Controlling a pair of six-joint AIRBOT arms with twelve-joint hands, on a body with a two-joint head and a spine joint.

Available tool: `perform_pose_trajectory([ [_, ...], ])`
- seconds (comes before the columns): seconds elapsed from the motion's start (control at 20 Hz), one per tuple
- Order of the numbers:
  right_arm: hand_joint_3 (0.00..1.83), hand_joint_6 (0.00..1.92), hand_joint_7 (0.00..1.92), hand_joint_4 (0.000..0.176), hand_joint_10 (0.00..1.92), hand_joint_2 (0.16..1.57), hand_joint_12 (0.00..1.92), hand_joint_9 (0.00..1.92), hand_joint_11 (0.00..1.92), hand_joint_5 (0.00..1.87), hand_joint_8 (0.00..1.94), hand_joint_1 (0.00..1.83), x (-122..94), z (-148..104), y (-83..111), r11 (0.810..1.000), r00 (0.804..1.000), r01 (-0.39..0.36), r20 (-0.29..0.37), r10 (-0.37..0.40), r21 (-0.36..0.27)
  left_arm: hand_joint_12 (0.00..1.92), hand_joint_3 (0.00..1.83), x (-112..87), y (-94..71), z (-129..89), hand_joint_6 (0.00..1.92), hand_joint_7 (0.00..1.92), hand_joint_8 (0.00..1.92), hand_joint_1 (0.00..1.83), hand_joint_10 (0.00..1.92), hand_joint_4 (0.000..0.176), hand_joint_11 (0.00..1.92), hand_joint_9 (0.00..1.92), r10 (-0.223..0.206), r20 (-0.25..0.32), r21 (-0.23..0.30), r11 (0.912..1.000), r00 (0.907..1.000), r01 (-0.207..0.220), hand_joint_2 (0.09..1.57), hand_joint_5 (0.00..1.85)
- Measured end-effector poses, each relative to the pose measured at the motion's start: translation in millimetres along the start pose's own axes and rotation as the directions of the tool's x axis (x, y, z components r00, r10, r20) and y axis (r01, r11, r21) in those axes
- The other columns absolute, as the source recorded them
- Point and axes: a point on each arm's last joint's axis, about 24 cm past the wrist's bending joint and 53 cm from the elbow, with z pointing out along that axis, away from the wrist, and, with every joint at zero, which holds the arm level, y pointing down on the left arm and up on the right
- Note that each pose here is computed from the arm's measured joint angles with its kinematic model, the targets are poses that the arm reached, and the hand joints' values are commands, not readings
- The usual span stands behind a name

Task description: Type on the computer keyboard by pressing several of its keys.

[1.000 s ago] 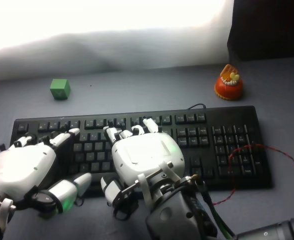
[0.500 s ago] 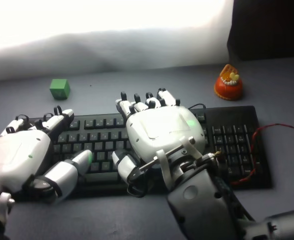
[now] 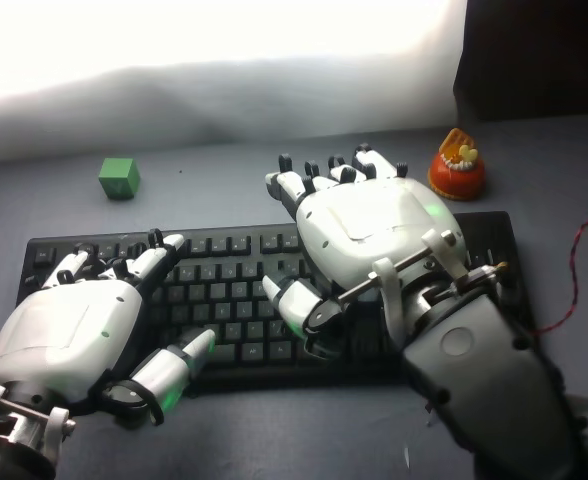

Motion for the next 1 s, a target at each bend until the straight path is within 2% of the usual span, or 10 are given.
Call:
perform_pose_trajectory([
  [0.1,0.00,0.24,0.42,0.000,0.76,1.29,1.56,0.25,0.00,0.22,0.02,0.66,-9,-2,3.0,1.000,1.000,0.001,0.007,-0.001,-0.014,1.22,0.00,-0.9,0.7,3,0.00,0.43,0.00,0.51,0.01,0.007,0.09,0.61,0.007,0.007,0.007,1.0000,1.0000,-0.007,1.34,0.26],
  [0.35,0.00,0.22,0.40,0.000,0.76,1.29,1.57,0.24,0.00,0.20,0.00,0.65,-31,-2,4.8,0.999,0.999,0.029,0.046,-0.029,-0.018,1.20,0.00,-1.1,2.9,5,0.00,0.41,0.00,0.61,0.00,0.000,0.09,0.60,0.009,0.020,0.006,0.9999,0.9998,-0.009,1.31,0.22],
  [0.5,0.00,0.22,0.40,0.000,0.76,1.30,1.57,0.25,0.00,0.19,0.00,0.64,-32,-3,6.7,0.998,0.998,0.052,0.045,-0.051,-0.024,1.20,0.00,2.7,-1.0,5,0.00,0.41,0.00,0.85,0.00,0.000,0.07,0.58,0.007,0.015,0.022,0.9997,0.9999,-0.007,1.19,0.22],
  [0.55,0.00,0.22,0.40,0.000,0.76,1.29,1.57,0.24,0.00,0.19,0.00,0.64,-31,-5,6.8,0.998,0.998,0.058,0.038,-0.057,-0.024,1.24,0.00,3.5,-2.0,5,0.00,0.38,0.00,0.96,0.00,0.005,0.01,0.54,0.006,0.014,0.025,0.9997,0.9999,-0.007,1.13,0.21],
  [0.6,0.00,0.21,0.40,0.000,0.75,1.30,1.56,0.24,0.00,0.19,0.00,0.63,-30,-6,7.5,0.998,0.997,0.063,0.034,-0.063,-0.025,1.26,0.00,4.1,-2.0,5,0.00,0.39,0.00,1.10,0.00,0.021,0.00,0.54,0.005,0.015,0.024,0.9997,0.9999,-0.005,1.06,0.23],
  [0.65,0.00,0.21,0.40,0.000,0.76,1.30,1.56,0.25,0.00,0.18,0.00,0.63,-29,-7,8.3,0.998,0.998,0.064,0.030,-0.063,-0.027,1.21,0.00,6.1,-2.4,4,0.00,0.35,0.00,1.16,0.00,0.031,0.00,0.49,0.005,0.012,0.025,0.9997,0.9999,-0.005,1.05,0.19],
  [0.75,0.00,0.22,0.41,0.000,0.75,1.30,1.56,0.25,0.00,0.19,0.01,0.63,-28,-8,9.9,0.997,0.998,0.064,0.027,-0.063,-0.031,1.19,0.00,8.5,-4.1,4,0.00,0.30,0.00,1.25,0.00,0.069,0.00,0.46,0.002,0.008,0.030,0.9995,1.0000,-0.002,1.01,0.18],
  [1.0,0.00,0.20,0.39,0.000,0.74,1.30,1.55,0.24,0.00,0.18,0.00,0.63,-27,-8,10.6,0.997,0.998,0.064,0.026,-0.063,-0.032,1.18,0.00,5.0,-8.6,4,0.00,0.29,0.00,1.23,0.00,0.059,0.00,0.45,0.002,0.023,0.046,0.9989,0.9997,-0.003,1.01,0.18],
])
